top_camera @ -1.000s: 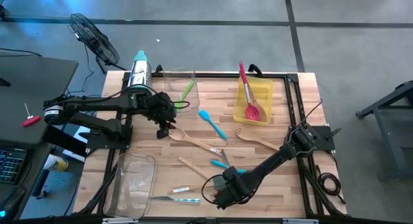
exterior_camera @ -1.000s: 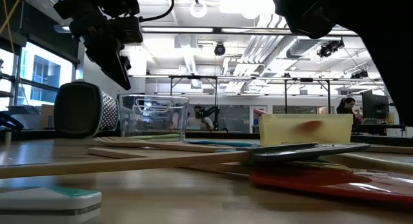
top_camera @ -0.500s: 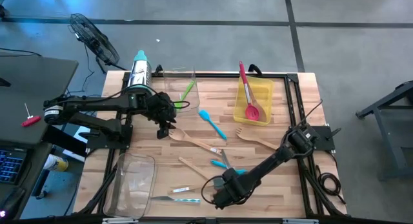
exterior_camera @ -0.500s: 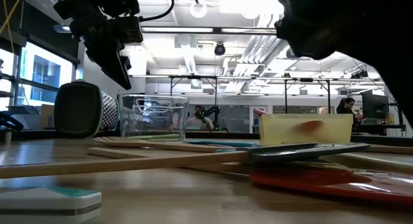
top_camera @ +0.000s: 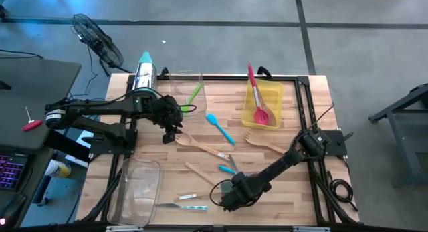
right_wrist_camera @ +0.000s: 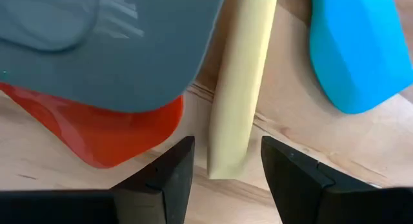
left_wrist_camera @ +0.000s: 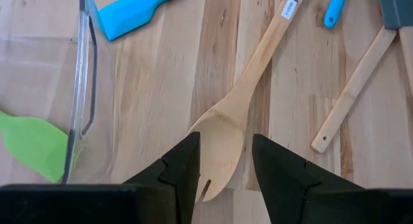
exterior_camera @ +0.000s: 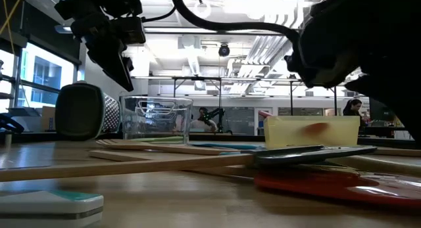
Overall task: Pick & Place Kitchen Items
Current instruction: Put the yellow table knife into the bottom transparent bin
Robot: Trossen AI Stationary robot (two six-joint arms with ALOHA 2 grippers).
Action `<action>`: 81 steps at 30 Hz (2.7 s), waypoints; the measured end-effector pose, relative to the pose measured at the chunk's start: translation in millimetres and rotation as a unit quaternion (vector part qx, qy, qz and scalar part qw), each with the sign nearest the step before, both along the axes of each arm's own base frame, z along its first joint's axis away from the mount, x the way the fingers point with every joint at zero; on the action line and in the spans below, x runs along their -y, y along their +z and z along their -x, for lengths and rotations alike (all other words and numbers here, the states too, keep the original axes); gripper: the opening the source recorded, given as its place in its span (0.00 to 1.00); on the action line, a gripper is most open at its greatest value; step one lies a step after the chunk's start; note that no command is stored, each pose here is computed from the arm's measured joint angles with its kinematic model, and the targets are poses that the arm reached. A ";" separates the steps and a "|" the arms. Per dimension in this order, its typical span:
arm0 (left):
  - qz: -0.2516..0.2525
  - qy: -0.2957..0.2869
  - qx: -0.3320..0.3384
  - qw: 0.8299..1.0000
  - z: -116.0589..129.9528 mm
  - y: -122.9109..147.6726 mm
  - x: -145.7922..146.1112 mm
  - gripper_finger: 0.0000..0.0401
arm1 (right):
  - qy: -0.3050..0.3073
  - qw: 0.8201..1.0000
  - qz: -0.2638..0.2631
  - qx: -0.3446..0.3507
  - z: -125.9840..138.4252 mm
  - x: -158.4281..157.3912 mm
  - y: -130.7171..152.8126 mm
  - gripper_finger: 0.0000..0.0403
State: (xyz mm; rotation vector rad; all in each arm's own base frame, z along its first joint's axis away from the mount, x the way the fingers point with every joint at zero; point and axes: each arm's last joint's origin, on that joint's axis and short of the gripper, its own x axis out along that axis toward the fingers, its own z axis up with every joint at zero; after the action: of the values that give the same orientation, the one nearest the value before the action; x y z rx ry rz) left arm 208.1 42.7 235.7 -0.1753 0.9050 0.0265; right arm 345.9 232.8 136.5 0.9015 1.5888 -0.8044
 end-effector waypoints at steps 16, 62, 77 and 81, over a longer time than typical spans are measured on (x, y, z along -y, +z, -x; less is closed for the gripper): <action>0.000 0.000 0.000 1.000 0.0 0.1 0.0 0.35 | -0.005 1.000 -0.012 -0.005 1.2 5.7 -13.4 0.29; 0.138 -0.207 0.136 0.959 -11.7 7.9 20.4 0.35 | -0.041 0.958 0.178 0.222 28.0 -2.7 72.3 0.16; 0.197 -0.332 0.340 0.858 -20.2 22.3 102.8 0.35 | 0.171 0.805 0.372 0.428 -4.1 -15.8 106.5 0.16; 0.182 -0.316 0.354 0.861 -16.0 24.2 124.4 0.35 | 0.211 0.778 0.401 0.436 -15.2 -9.8 114.8 0.16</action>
State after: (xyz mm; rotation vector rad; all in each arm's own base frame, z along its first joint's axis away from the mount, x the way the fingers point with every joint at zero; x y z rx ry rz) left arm 224.1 -81.6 259.9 -0.2111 0.1819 -0.7850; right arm 361.1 242.6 251.3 0.1721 0.4662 -0.5146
